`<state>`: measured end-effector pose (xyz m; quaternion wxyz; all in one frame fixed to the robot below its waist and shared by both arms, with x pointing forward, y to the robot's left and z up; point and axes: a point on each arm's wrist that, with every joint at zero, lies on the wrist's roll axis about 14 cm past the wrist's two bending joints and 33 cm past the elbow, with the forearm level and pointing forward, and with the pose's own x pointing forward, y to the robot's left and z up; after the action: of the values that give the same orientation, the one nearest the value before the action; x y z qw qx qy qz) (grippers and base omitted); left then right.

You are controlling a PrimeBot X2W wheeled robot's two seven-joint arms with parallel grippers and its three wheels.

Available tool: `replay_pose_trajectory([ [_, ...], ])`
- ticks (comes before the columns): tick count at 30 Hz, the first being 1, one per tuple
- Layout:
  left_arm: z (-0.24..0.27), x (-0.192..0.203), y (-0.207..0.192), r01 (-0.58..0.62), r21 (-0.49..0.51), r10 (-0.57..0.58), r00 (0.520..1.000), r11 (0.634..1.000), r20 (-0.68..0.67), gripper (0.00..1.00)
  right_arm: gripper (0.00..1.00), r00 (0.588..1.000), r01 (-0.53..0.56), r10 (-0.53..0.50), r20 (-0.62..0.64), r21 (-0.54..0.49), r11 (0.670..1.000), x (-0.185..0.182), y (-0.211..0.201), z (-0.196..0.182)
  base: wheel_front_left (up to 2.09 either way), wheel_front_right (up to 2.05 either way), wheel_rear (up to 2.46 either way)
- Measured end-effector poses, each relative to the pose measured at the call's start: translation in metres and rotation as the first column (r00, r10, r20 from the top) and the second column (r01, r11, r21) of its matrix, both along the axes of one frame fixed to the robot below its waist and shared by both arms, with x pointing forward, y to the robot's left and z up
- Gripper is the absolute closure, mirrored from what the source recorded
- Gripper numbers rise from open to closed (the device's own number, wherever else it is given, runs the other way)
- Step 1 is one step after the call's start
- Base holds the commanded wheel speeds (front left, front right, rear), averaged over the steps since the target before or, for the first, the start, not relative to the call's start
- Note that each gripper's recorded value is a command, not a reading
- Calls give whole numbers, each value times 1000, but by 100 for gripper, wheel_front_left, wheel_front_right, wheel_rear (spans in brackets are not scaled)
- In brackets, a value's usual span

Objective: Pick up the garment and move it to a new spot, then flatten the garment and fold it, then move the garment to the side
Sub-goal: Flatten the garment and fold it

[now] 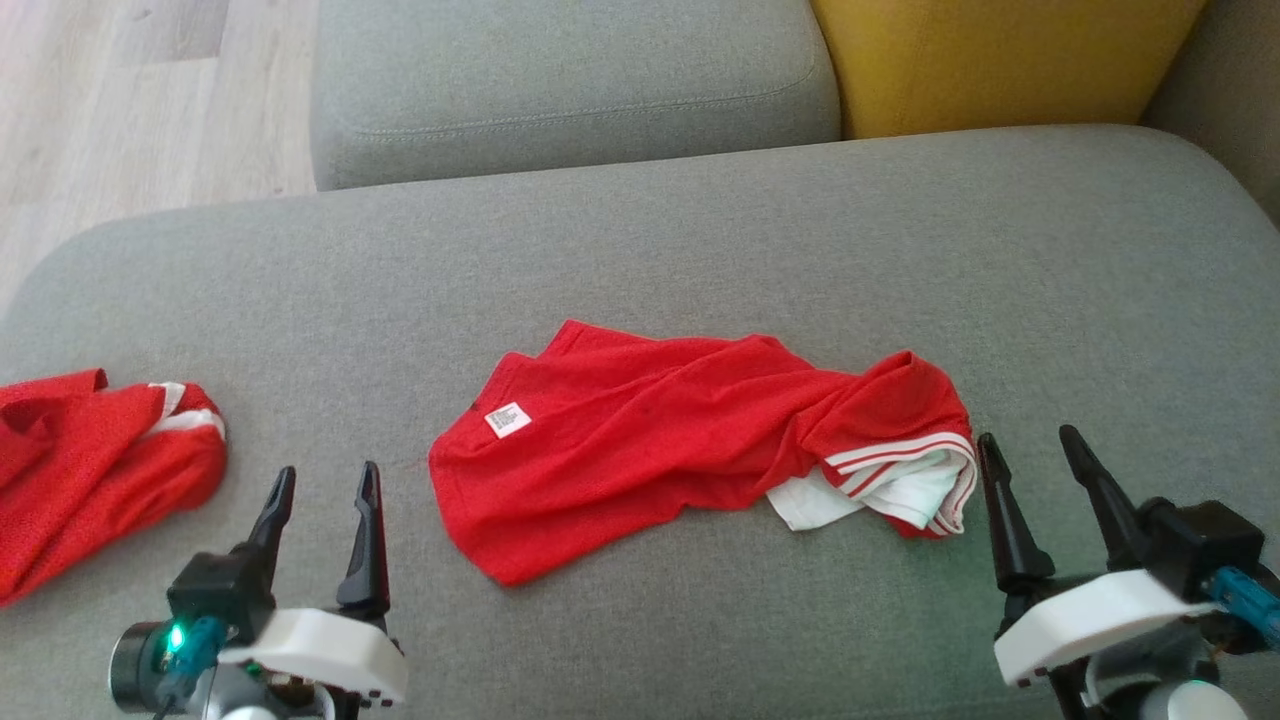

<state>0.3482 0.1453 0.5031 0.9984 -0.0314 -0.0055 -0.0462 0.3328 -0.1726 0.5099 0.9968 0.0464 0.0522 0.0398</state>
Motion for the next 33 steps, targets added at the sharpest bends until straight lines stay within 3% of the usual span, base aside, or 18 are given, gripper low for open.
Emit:
replay_pose_trajectory([
  [15, -3, -3, 2, -10, -1, 10, 1000, 1000, -12, 0, 0, 1000, -22, 21, -23, -10, 1000, 3, 6, -5, 0, 0, 0],
  [21, -12, 1, 4, -18, -2, 18, 999, 1000, -41, 0, 0, 982, -104, 96, -165, -41, 994, 4, 27, -42, 0, 0, 0],
  [28, -9, 23, 7, -24, -5, 24, 999, 1000, -27, 0, 0, 945, -220, 185, -270, -106, 970, 28, 44, -75, 0, 0, 0],
  [33, -18, 31, 10, -40, -12, 39, 998, 999, -51, 0, 0, 914, -299, 225, -338, -188, 935, 42, 50, -98, 0, 0, 0],
])
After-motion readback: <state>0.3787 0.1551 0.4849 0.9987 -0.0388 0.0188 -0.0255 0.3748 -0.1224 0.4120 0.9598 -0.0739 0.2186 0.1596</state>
